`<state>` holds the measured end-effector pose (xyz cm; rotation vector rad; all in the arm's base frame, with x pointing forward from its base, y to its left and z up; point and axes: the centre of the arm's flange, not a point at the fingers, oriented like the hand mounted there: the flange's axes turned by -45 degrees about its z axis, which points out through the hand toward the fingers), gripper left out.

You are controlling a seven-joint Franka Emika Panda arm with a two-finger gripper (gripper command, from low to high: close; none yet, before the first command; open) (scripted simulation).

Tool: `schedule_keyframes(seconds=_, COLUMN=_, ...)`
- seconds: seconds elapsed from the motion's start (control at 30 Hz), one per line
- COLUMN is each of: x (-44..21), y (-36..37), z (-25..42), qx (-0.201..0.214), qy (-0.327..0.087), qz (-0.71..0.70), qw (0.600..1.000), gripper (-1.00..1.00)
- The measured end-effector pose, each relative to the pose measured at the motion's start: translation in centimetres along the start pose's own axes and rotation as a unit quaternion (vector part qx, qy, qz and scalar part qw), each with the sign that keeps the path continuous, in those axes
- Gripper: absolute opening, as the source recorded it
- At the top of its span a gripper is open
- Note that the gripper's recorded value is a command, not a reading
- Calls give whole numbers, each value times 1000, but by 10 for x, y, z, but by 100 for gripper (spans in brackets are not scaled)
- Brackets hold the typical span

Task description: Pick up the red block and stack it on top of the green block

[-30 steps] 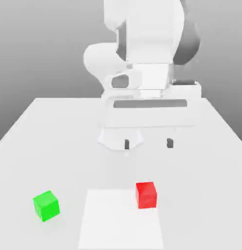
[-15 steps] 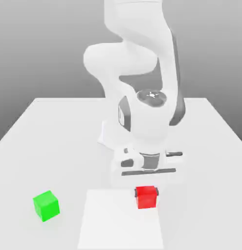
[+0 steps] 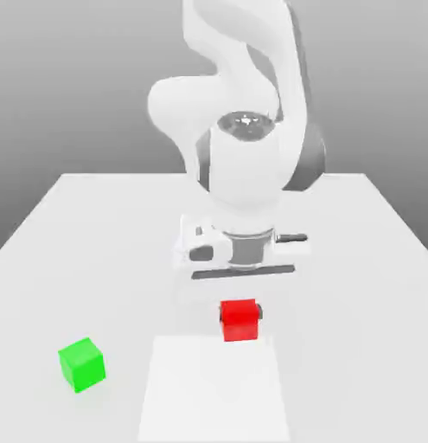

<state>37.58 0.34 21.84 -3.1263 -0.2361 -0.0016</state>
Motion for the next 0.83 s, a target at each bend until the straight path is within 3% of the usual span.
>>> schedule_keyframes(seconds=0.53, x=-37, y=210, z=-24, qx=-2, qy=-1, qz=-85, qw=996, gripper=-100)
schedule_keyframes(seconds=0.7, x=-30, y=205, z=26, qx=-2, qy=-1, qz=-106, qw=994, gripper=-100)
schedule_keyframes(seconds=0.73, x=-30, y=204, z=33, qx=-2, qy=-1, qz=-106, qw=994, gripper=100)
schedule_keyframes(seconds=0.83, x=-30, y=204, z=33, qx=-2, qy=-1, qz=-106, qw=994, gripper=100)
